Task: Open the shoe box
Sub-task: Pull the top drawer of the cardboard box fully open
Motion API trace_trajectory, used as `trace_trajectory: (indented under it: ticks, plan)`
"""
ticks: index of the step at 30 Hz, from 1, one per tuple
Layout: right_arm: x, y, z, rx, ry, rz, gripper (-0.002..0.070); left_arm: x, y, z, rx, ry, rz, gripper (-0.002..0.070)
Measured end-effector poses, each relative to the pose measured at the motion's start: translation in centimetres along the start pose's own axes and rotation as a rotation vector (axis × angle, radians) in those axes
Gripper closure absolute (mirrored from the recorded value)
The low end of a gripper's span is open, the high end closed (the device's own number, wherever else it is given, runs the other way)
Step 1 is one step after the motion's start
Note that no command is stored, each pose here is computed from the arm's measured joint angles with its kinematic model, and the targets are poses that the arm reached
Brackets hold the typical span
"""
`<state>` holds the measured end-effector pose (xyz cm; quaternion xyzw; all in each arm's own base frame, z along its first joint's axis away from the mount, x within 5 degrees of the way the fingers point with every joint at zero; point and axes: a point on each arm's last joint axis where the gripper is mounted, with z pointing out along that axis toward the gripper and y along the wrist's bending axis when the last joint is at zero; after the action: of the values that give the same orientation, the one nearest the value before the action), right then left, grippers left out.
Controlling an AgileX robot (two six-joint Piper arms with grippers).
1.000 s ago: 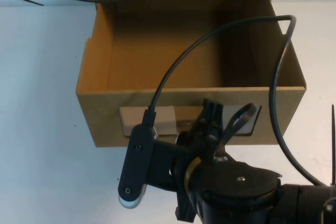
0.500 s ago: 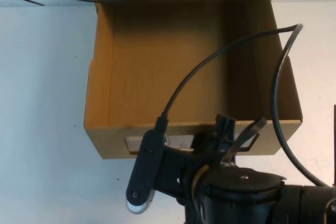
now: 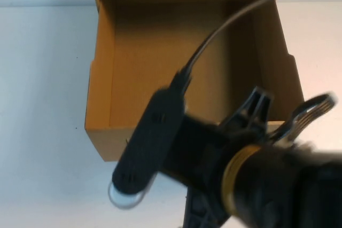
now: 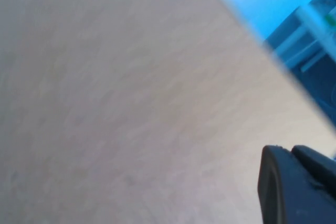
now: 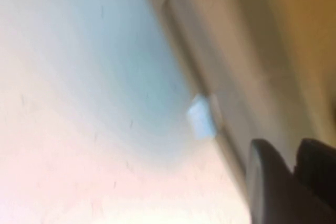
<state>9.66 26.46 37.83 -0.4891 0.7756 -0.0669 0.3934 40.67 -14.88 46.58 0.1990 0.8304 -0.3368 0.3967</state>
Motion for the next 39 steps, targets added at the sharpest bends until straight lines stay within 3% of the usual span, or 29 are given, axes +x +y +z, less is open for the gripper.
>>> trace_trajectory:
  ticks: [5, 9, 17, 22, 27, 31, 39]
  plan:
    - [-1.0, -3.1, -3.1, 0.020, -0.106, 0.096, 0.0634, -1.2, -3.4, -4.9, -0.015, -0.090, 0.109, 0.0679]
    - [-0.3, -7.1, -4.2, 0.116, -0.141, 0.184, 0.0676, -1.6, -5.7, -9.0, -0.080, -0.153, 0.199, 0.0679]
    - [4.4, -16.3, -3.0, 0.329, 0.029, 0.435, 0.0687, 0.0, -9.1, -14.9, -0.159, -0.171, 0.309, 0.0679]
    - [6.8, -20.0, -1.7, 0.310, 0.061, 0.559, 0.0689, 3.8, -8.8, -16.1, -0.241, -0.058, 0.284, 0.0679]
    - [9.2, -22.5, -0.4, 0.267, 0.070, 0.665, 0.0688, 9.1, -7.7, -16.6, -0.333, -0.050, 0.245, 0.0679]
    - [11.1, -23.3, 0.9, 0.256, 0.095, 0.725, 0.0689, 14.2, -7.6, -17.9, -0.377, -0.158, 0.247, 0.0679]
    - [13.9, -21.0, 3.3, 0.214, 0.046, 0.770, 0.0689, 24.9, -7.1, -19.9, -0.456, -0.386, 0.299, 0.0679]
